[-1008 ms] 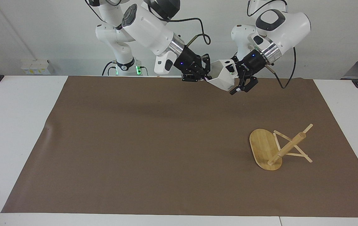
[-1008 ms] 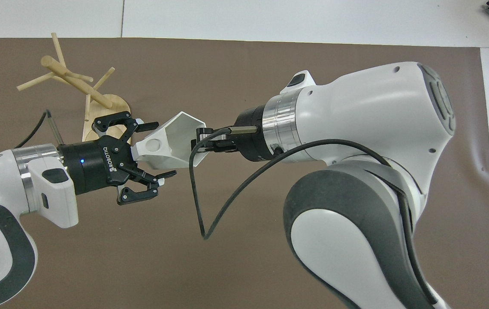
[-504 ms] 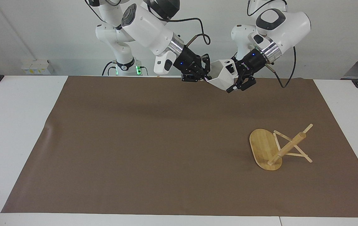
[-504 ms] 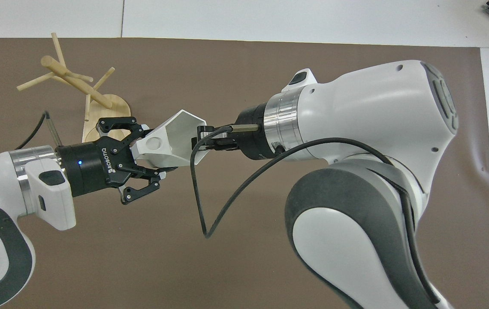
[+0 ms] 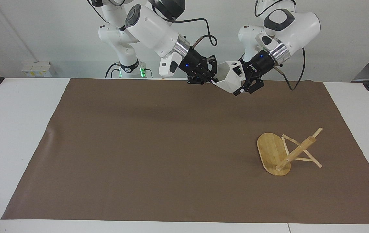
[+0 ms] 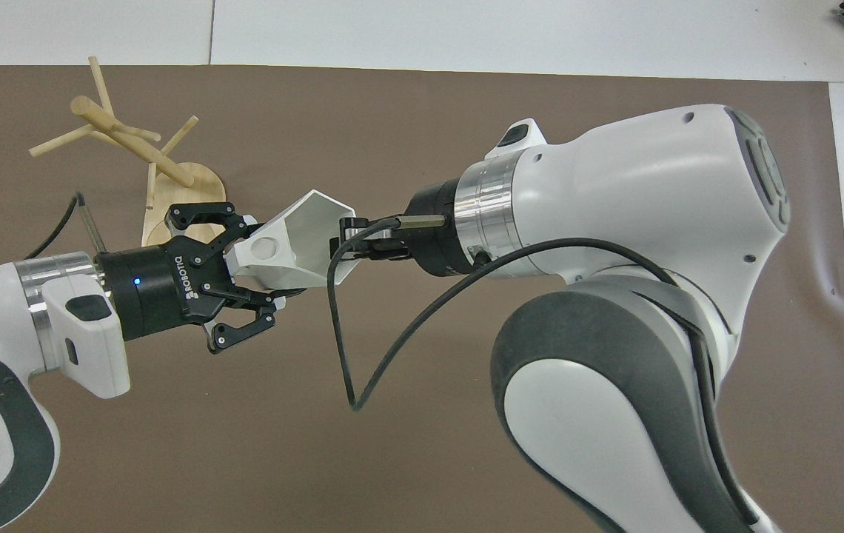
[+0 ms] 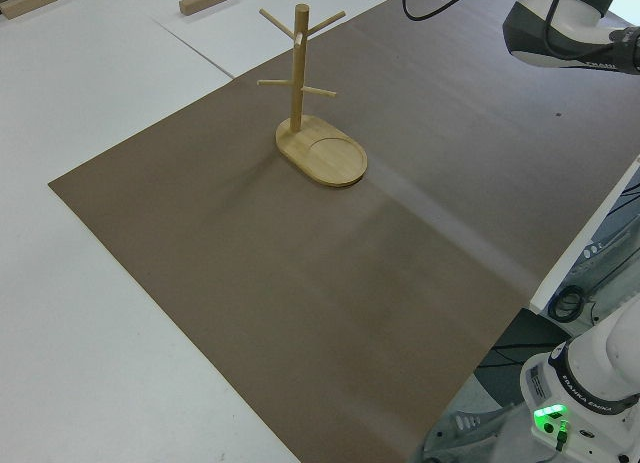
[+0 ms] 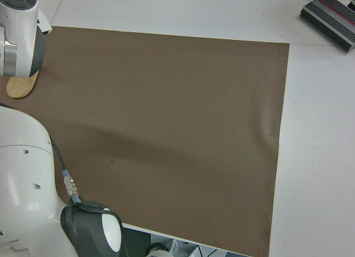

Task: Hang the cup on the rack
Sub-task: 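Grasp the cup with the left gripper while the right gripper holds it, then open the right gripper and withdraw it while the left gripper holds the cup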

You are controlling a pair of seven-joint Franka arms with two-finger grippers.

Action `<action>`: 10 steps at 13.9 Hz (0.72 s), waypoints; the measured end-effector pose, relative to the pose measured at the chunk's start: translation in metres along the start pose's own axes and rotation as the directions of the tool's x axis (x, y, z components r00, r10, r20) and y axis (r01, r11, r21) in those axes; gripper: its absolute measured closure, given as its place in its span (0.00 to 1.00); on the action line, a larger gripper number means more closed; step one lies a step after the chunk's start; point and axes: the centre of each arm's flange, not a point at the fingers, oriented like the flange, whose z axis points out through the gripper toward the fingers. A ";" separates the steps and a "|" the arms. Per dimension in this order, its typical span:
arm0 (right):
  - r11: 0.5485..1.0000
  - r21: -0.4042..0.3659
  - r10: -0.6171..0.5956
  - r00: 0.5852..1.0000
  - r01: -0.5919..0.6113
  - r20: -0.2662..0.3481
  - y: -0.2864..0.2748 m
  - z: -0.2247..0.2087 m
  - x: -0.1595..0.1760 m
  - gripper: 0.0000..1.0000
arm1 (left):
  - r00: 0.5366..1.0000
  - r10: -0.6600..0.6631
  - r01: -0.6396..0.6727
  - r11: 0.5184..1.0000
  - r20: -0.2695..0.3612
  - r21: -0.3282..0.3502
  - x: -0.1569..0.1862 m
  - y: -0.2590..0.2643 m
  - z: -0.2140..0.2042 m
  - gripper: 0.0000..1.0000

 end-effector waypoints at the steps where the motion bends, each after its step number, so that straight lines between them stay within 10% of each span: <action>1: 1.000 -0.001 0.004 1.000 -0.004 0.004 0.000 0.002 -0.001 0.74 | 1.000 0.000 0.000 1.000 -0.003 0.002 0.001 0.000 -0.001 0.31; 7: 0.999 -0.002 0.036 0.999 -0.036 0.009 0.001 0.004 -0.001 0.07 | 1.000 0.000 0.000 1.000 -0.008 0.020 0.002 -0.001 -0.005 0.31; 10: 0.999 -0.006 0.039 0.999 -0.039 0.017 0.002 0.003 -0.001 0.00 | 1.000 -0.006 0.006 0.998 -0.008 0.055 0.000 -0.004 -0.007 0.31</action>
